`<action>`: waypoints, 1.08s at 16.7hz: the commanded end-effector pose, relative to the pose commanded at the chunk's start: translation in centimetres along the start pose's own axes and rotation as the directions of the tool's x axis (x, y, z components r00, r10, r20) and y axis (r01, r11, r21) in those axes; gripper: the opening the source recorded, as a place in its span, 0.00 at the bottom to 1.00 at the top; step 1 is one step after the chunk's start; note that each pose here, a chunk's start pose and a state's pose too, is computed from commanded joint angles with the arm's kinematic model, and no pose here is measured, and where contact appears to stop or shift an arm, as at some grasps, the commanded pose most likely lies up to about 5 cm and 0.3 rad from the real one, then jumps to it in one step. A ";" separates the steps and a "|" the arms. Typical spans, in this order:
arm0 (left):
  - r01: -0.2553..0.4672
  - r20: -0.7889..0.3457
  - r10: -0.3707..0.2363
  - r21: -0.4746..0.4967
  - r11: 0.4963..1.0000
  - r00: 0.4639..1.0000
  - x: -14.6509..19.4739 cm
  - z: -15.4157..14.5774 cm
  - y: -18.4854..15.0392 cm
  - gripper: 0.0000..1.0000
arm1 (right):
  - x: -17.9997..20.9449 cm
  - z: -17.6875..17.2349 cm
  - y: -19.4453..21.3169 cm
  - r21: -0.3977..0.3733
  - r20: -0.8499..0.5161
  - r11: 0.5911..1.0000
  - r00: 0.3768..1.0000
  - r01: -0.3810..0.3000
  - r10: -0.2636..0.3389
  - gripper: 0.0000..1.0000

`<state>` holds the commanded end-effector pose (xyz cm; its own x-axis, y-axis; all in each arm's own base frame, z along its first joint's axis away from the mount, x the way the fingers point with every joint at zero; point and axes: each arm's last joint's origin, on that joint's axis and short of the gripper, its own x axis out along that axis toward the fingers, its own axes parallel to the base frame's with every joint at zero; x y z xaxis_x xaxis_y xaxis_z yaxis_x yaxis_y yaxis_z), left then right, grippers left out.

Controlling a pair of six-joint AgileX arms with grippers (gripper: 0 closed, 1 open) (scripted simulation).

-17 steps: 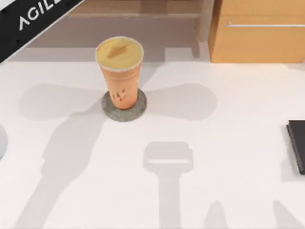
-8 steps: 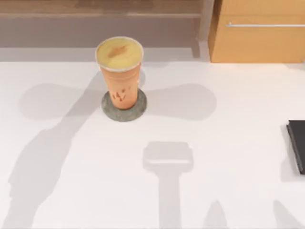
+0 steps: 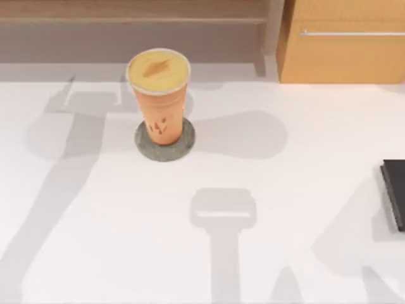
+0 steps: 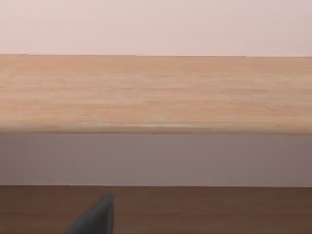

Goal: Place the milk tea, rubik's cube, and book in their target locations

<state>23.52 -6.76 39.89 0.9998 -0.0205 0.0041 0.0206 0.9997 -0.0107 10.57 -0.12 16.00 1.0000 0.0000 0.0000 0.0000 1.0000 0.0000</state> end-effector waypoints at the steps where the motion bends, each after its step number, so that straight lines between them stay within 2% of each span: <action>1: 0.000 -0.001 0.000 0.002 1.000 1.000 -2.4 -1.6 1.1 1.00 | 0.0 0.0 0.0 0.000 0.000 1.000 1.000 0.000 0.000 1.00; 5: -0.004 -0.007 0.004 0.011 1.000 1.000 -10.0 -10.7 4.3 1.00 | 0.0 0.0 0.0 0.000 0.000 1.000 1.000 0.000 0.000 1.00; 8: -0.013 -0.005 0.013 0.013 1.000 1.000 -12.4 -17.2 5.6 1.00 | 0.0 0.0 0.0 0.000 0.000 1.000 1.000 0.000 0.000 1.00; 10: -0.017 -0.003 0.017 0.011 1.000 1.000 -13.0 -20.4 6.0 1.00 | 0.0 0.0 0.0 0.000 0.000 1.000 1.000 0.000 0.000 1.00; 13: -0.020 -0.003 0.020 0.010 1.000 1.000 -13.2 -23.3 6.5 1.00 | 0.0 0.0 0.0 0.000 0.000 1.000 1.000 0.000 0.000 1.00; 18: -0.021 -0.004 0.021 0.011 1.000 1.000 -13.2 -23.8 6.6 1.00 | 0.0 0.0 0.0 0.000 0.000 1.000 1.000 0.000 0.000 1.00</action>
<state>10.57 -0.12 16.00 1.0000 0.0000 0.0000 0.0000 1.0000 0.0000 10.57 -0.12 16.00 1.0000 0.0000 0.0000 0.0000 1.0000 0.0000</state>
